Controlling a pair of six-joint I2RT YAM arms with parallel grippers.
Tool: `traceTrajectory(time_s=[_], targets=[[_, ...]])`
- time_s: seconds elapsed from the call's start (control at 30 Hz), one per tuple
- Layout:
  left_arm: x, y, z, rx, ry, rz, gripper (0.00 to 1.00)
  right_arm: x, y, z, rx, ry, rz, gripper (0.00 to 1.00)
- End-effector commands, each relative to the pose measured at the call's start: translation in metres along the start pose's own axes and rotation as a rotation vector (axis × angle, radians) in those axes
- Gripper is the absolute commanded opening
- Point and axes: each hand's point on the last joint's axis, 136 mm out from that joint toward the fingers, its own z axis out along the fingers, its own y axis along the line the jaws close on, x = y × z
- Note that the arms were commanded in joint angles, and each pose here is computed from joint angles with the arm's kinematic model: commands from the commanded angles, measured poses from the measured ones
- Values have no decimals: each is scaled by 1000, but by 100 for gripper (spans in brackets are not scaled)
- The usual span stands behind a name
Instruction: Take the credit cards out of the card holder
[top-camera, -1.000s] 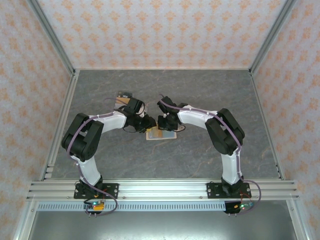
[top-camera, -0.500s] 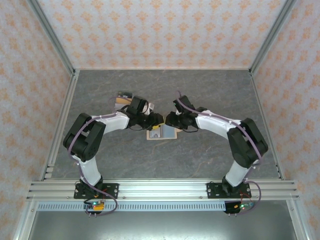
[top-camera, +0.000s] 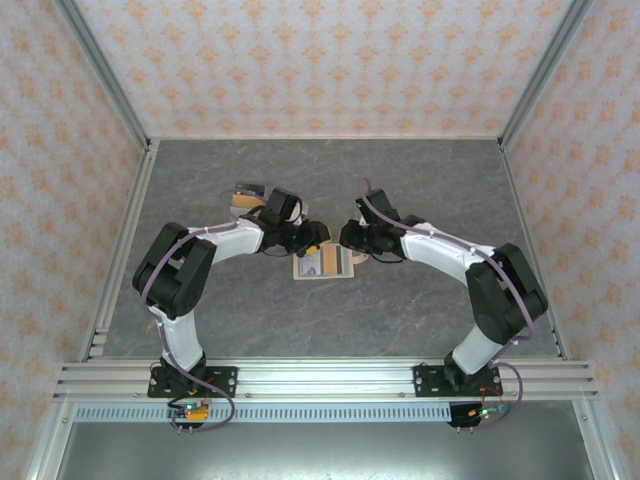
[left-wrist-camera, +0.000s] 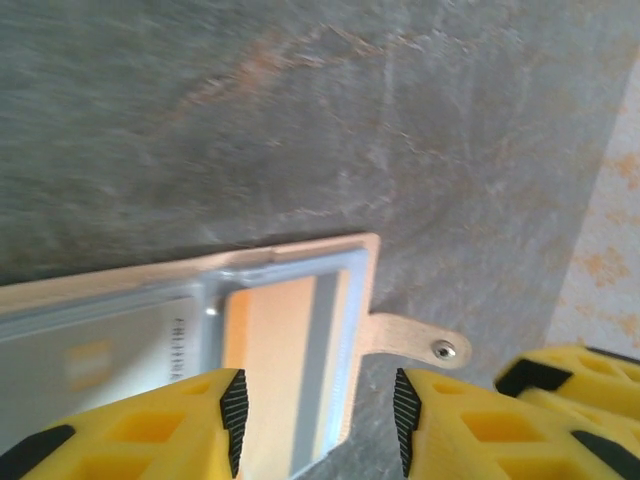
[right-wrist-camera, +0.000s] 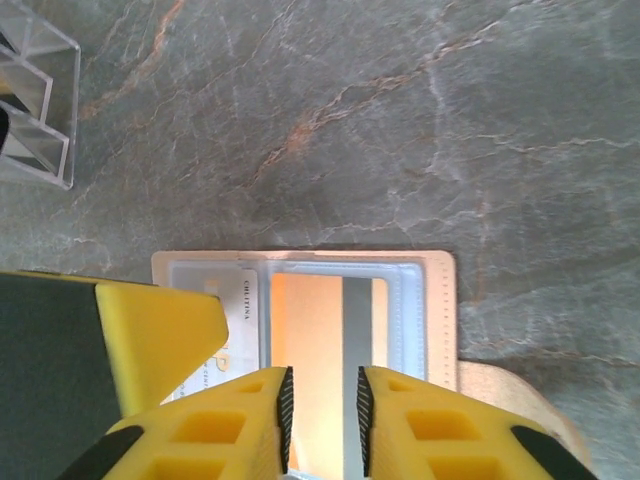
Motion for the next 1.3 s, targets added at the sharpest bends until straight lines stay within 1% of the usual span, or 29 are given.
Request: traceTrajectory(time_s=[0.0, 0.17, 0.47, 0.83, 1.03, 1.27], targets=[[2, 16, -10, -64, -24, -5, 43, 6, 5, 11, 32, 33, -35, 23], [10, 21, -2, -46, 16, -21, 39, 13, 0, 24, 66, 63, -20, 18], [11, 11, 5, -26, 45, -12, 36, 18, -14, 39, 132, 96, -9, 20], [18, 19, 13, -43, 82, -11, 34, 27, -26, 52, 179, 138, 5, 22], [22, 23, 14, -51, 100, -4, 32, 35, -20, 58, 122, 174, 44, 21], [26, 24, 14, -37, 117, 13, 29, 39, -25, 62, 65, 173, 133, 21]])
